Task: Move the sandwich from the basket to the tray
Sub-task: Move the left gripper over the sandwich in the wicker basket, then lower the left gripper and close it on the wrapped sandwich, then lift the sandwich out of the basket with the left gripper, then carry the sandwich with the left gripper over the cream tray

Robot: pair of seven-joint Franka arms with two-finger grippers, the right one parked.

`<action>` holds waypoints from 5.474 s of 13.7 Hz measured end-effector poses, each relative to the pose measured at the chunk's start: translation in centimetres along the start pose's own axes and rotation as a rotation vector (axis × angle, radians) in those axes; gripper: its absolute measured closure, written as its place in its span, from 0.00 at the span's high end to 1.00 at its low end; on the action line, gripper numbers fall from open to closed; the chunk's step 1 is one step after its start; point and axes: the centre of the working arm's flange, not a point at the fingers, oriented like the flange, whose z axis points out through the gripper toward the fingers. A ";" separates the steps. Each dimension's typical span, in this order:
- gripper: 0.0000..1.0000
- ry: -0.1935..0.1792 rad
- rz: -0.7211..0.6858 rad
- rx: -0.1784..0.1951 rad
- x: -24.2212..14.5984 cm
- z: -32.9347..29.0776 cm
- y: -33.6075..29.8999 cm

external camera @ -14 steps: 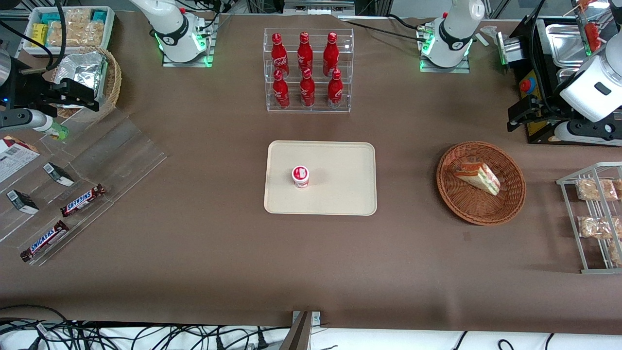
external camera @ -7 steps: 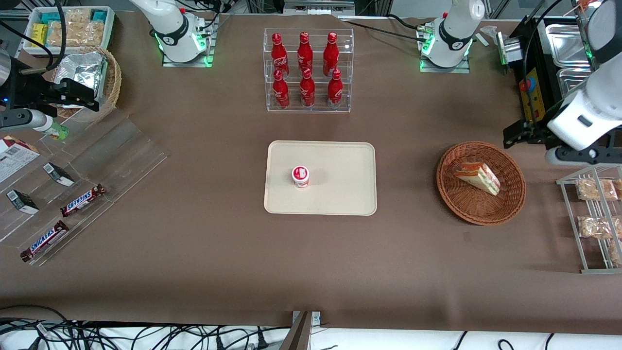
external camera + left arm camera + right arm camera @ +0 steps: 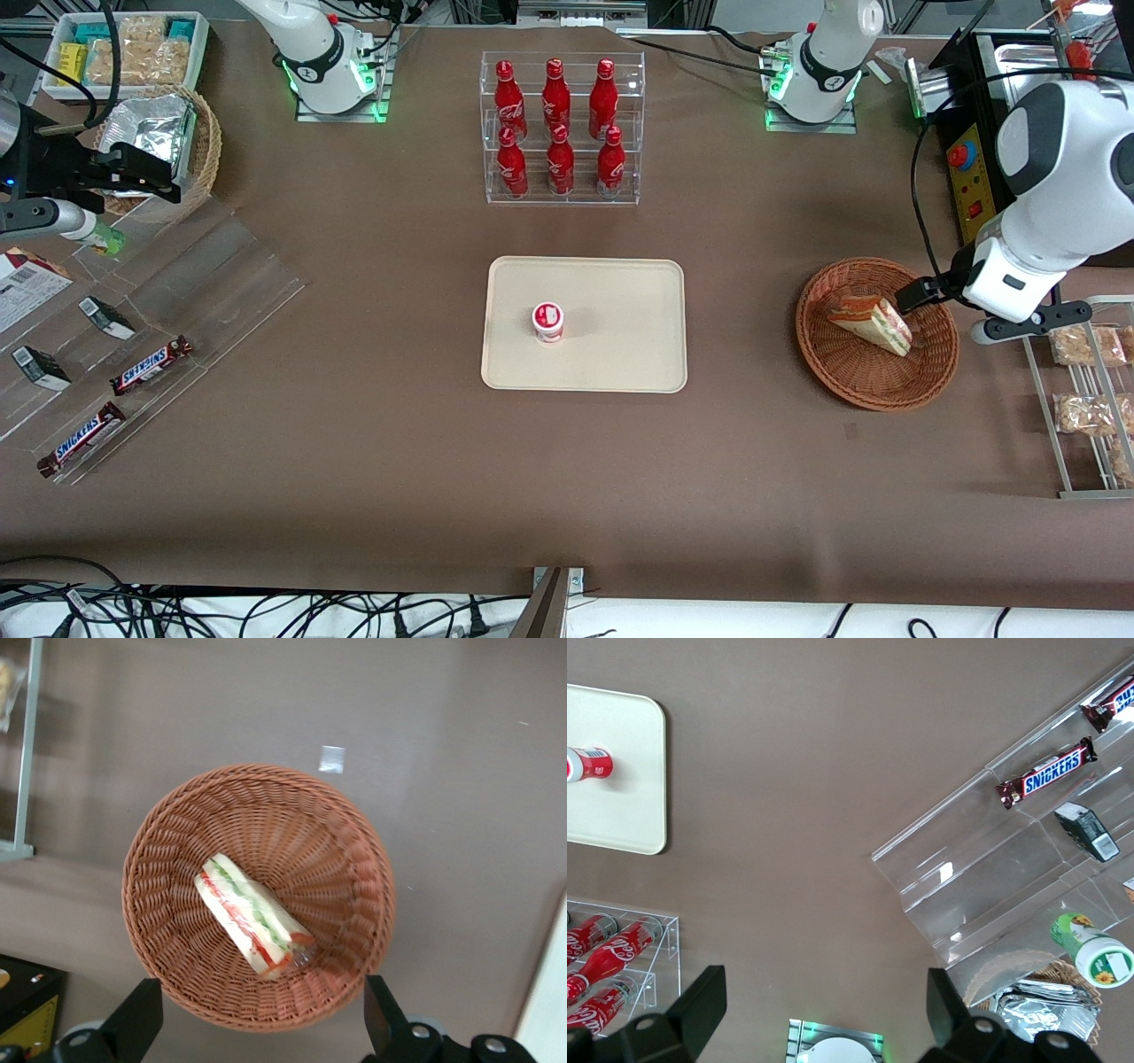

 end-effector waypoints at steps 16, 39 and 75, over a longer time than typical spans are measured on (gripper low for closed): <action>1.00 0.104 -0.600 -0.078 -3.6 14.4 -1.9; 0.29 0.082 -0.452 0.073 -3.4 16.2 -0.5; 0.20 -0.030 0.412 -0.024 -18.0 16.5 37.3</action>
